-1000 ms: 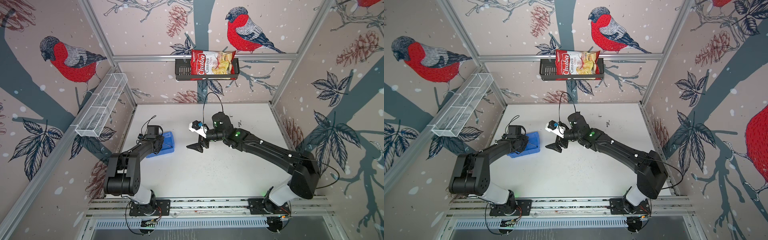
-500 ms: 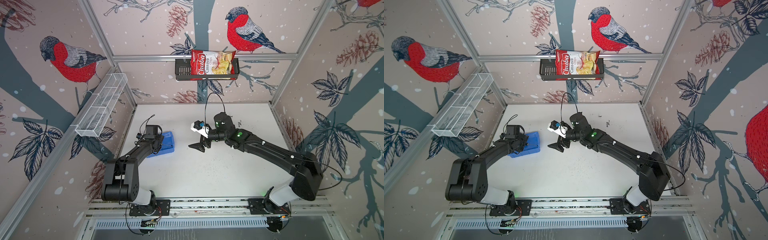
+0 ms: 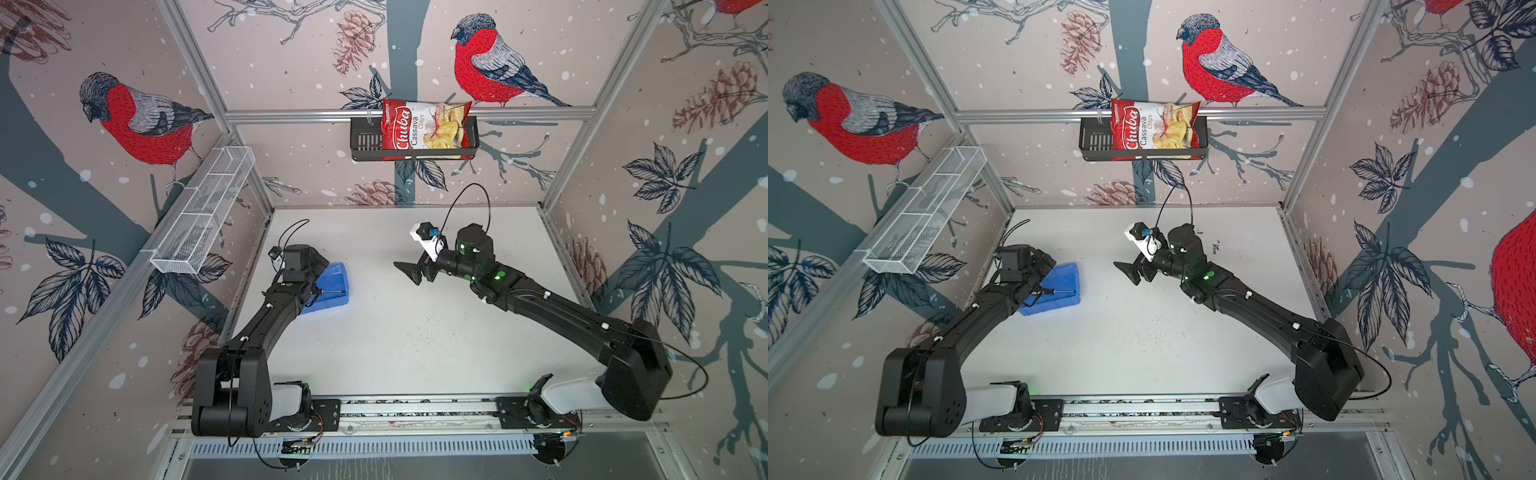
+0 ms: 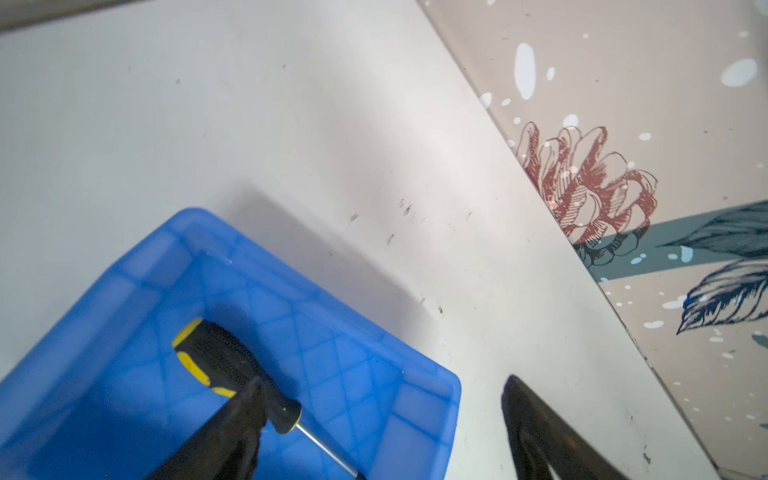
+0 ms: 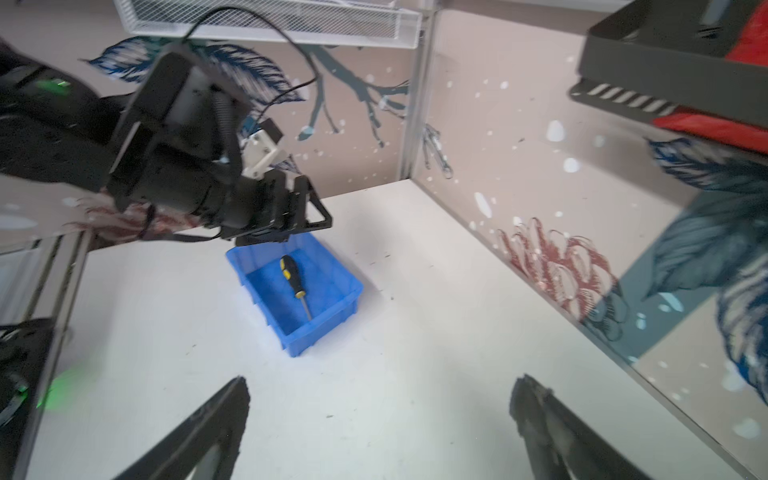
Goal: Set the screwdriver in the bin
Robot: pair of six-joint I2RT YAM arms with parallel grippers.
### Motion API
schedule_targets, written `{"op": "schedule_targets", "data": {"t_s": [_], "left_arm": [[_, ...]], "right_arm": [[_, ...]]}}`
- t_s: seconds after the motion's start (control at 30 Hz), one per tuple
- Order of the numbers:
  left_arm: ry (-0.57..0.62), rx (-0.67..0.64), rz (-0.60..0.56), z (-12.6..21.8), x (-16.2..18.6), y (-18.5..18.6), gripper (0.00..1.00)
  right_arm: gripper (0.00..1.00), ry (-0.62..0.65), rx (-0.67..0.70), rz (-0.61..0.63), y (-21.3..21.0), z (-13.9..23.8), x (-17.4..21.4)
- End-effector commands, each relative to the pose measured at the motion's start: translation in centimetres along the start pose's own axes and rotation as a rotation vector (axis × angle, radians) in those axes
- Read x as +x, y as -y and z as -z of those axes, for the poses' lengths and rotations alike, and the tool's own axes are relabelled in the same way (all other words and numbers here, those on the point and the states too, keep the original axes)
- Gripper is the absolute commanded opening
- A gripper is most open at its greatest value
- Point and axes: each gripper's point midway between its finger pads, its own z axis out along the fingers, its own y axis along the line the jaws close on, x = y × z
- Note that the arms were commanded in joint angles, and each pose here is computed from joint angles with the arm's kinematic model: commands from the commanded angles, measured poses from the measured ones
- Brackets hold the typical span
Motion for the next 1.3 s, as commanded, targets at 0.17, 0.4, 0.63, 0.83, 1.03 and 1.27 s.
{"op": "schedule_targets", "data": {"t_s": [0.17,0.4,0.63,0.83,1.03,1.27], "left_arm": [[0.245,0.065,-0.345,1.7,-3.6,1.4,0.95],[0.361,0.11,-0.49,2.8,-3.6,1.2,0.97],[0.475,0.141,-0.56,3.7,-3.6,0.7,0.97],[0.535,0.168,-0.679,3.3,-2.5,0.3,0.97],[0.53,0.145,-0.708,1.8,-1.4,-0.9,0.97],[0.539,0.143,-0.69,0.5,-0.9,-1.3,0.97]], "right_arm": [[1.0,0.117,0.368,-0.118,8.4,4.6,-1.1],[1.0,0.193,0.611,-0.294,13.7,10.8,3.3],[1.0,0.178,0.824,-0.342,16.4,16.8,10.2],[1.0,0.105,0.981,-0.261,17.1,21.5,15.9],[1.0,0.018,1.078,-0.276,18.0,24.4,20.4],[1.0,0.034,1.101,-0.322,18.1,25.4,22.4]]}}
